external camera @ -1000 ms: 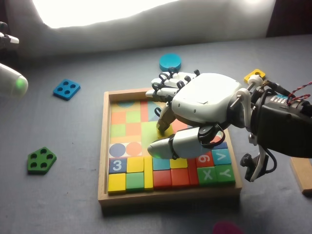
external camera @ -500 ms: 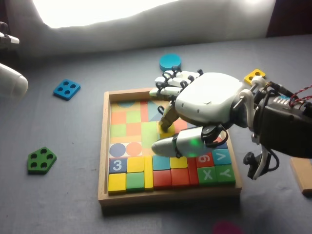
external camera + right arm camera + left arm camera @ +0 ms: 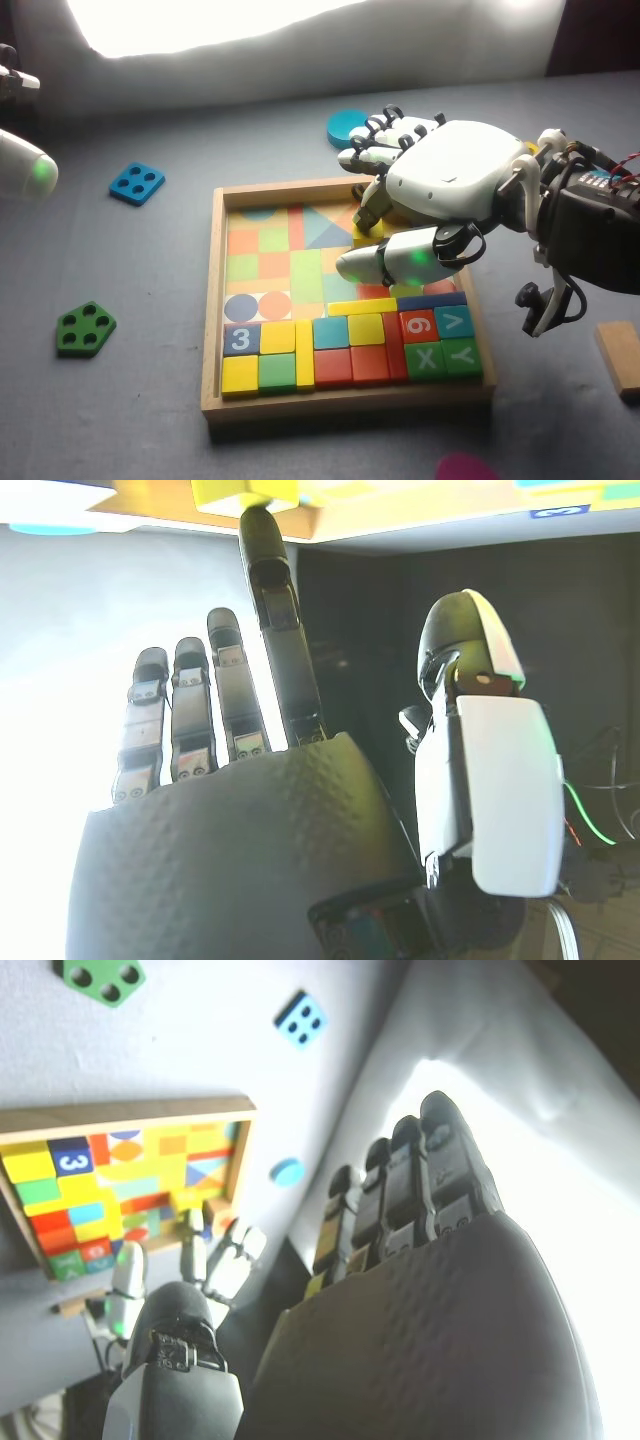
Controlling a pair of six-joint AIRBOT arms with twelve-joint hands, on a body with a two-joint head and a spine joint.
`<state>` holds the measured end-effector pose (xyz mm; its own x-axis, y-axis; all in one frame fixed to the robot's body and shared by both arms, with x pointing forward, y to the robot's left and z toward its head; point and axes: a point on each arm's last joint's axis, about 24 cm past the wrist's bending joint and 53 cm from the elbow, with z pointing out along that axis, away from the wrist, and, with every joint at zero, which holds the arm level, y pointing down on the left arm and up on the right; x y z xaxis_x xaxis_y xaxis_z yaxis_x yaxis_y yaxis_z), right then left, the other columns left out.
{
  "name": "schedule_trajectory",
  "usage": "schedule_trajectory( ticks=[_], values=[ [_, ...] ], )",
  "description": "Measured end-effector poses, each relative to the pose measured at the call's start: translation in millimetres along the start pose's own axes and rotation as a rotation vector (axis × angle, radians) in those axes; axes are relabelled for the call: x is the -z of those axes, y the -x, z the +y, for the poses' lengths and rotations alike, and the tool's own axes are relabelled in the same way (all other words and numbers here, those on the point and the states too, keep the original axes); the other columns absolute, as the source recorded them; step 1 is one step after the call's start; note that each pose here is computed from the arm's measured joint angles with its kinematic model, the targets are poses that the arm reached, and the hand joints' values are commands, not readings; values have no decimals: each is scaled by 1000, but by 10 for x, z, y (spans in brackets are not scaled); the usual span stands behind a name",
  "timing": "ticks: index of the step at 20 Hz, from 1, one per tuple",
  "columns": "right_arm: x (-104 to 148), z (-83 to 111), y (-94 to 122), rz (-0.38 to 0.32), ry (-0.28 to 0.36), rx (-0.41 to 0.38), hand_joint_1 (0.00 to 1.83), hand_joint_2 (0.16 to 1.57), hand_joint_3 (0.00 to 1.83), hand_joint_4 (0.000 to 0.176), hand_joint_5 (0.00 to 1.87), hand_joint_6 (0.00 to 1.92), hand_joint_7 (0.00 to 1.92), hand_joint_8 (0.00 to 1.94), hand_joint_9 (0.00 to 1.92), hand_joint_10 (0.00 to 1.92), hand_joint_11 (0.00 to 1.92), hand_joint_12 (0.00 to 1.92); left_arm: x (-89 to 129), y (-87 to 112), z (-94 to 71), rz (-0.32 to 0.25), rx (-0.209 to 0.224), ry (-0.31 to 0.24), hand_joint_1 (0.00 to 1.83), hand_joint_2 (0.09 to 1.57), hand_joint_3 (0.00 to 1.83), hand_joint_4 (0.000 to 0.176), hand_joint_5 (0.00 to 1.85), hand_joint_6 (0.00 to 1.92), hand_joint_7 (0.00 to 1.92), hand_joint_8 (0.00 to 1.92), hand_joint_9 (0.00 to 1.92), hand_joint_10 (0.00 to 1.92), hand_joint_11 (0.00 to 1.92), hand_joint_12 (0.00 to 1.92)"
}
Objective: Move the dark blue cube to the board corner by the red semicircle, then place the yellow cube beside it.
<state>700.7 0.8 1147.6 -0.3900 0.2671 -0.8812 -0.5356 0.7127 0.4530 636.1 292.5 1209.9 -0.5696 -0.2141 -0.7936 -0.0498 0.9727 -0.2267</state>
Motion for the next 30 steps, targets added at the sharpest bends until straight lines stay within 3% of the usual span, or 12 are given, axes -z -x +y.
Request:
schedule_trajectory(
  ticks=[7,11,14,15,21,23,30],
  values=[
    [-9,-131,75,-17,-24,7,0,1160,3,0,843,9,156,7,0,0,0,0,0,2,-2,-1,0,-1,0,1119,0,61,0,0,0,0,0,0,0,190],
    [-5,-171,93,-27,-31,20,0,1165,4,0,851,11,154,5,0,0,0,0,0,3,-2,-1,0,-1,0,1116,0,55,0,0,0,0,0,0,0,244],
    [-5,-182,96,-28,-33,28,0,1165,4,0,839,5,129,0,0,0,0,0,0,2,-2,-1,0,-1,0,1121,1,62,0,0,0,0,0,0,0,89],
    [-3,-185,98,-29,-34,30,0,1158,1,0,839,5,136,4,0,0,0,0,0,1,-2,-1,0,-1,0,1118,0,58,0,0,0,0,0,0,0,184],
    [5,-235,115,-29,-42,34,0,1163,2,0,842,6,148,8,0,0,0,0,0,2,-3,-1,0,-1,0,1127,4,49,0,0,0,0,0,0,0,254],
    [6,-240,117,-29,-43,35,0,1160,1,0,836,4,150,8,0,0,0,0,0,3,-2,-1,0,-1,0,1126,2,50,0,0,0,0,0,0,0,203],
    [34,-295,141,-28,-54,37,0,1165,2,0,838,4,151,6,0,0,0,0,0,3,-2,-1,0,-1,0,1132,3,50,0,0,0,0,0,0,0,360]
  ],
)
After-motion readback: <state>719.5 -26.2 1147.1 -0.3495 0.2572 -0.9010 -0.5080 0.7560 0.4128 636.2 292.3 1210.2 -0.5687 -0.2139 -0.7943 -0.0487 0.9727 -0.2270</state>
